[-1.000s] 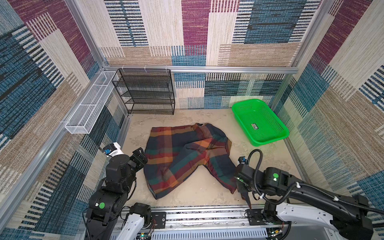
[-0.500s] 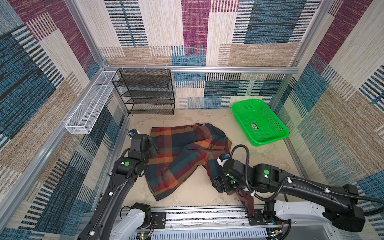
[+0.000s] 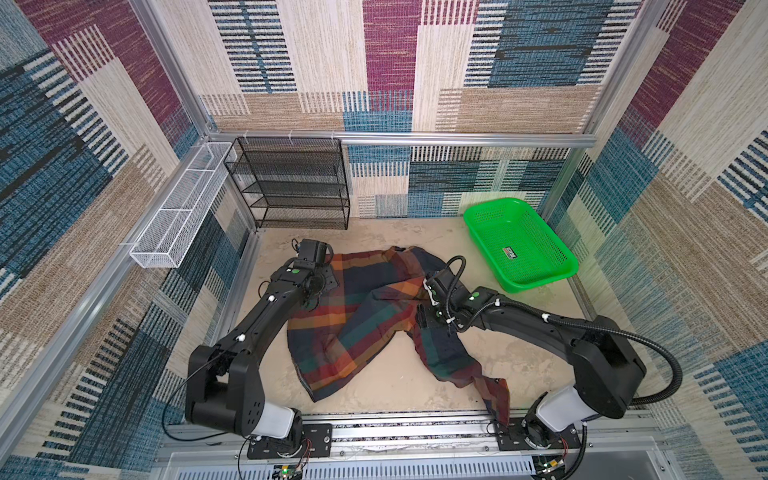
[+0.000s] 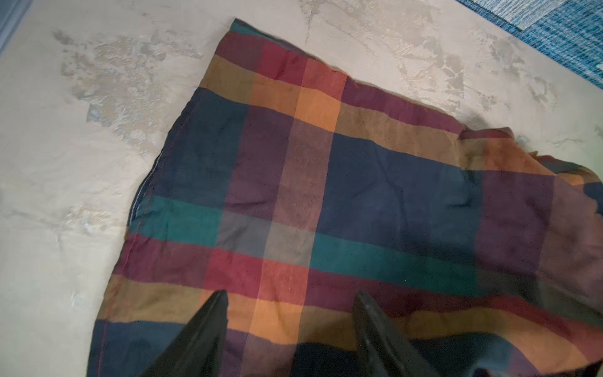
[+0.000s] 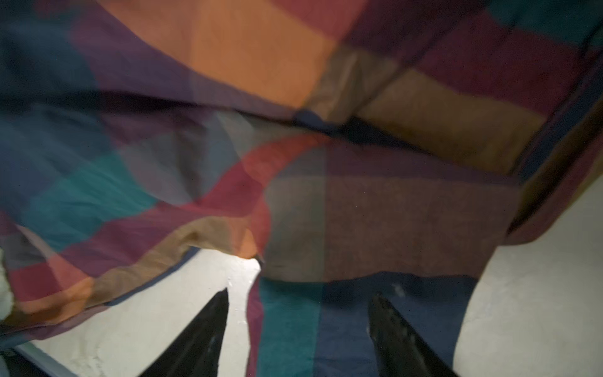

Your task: Fold and stack the long sleeve shirts

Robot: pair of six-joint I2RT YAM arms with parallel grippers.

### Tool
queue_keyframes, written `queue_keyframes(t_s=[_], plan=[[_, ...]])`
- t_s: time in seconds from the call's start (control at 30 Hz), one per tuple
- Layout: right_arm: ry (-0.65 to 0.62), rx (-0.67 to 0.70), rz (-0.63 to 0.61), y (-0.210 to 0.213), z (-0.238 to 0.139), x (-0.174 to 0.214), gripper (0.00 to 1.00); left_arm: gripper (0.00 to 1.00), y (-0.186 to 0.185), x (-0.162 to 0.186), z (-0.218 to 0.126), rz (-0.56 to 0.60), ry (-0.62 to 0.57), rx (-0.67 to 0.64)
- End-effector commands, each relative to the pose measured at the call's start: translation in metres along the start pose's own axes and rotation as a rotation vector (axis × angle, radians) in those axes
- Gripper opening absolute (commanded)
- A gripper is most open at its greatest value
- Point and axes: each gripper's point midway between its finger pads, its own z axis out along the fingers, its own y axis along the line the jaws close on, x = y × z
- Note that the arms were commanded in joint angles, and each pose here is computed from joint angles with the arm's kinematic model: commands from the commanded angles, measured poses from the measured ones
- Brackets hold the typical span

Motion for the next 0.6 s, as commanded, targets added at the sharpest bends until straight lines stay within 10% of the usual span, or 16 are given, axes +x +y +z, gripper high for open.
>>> queue_keyframes(t_s=[0.0,0.57], plan=[[0.007,-0.046,0.042,-0.002,0.015,0.019,0.67,0.64,-0.009,-0.002,0.016,0.021,0.036,0.008],[0.264,-0.123,0.061,0.061,-0.021,0.182,0.65,0.62,-0.029,-0.002,0.077,0.021,0.173,-0.010]])
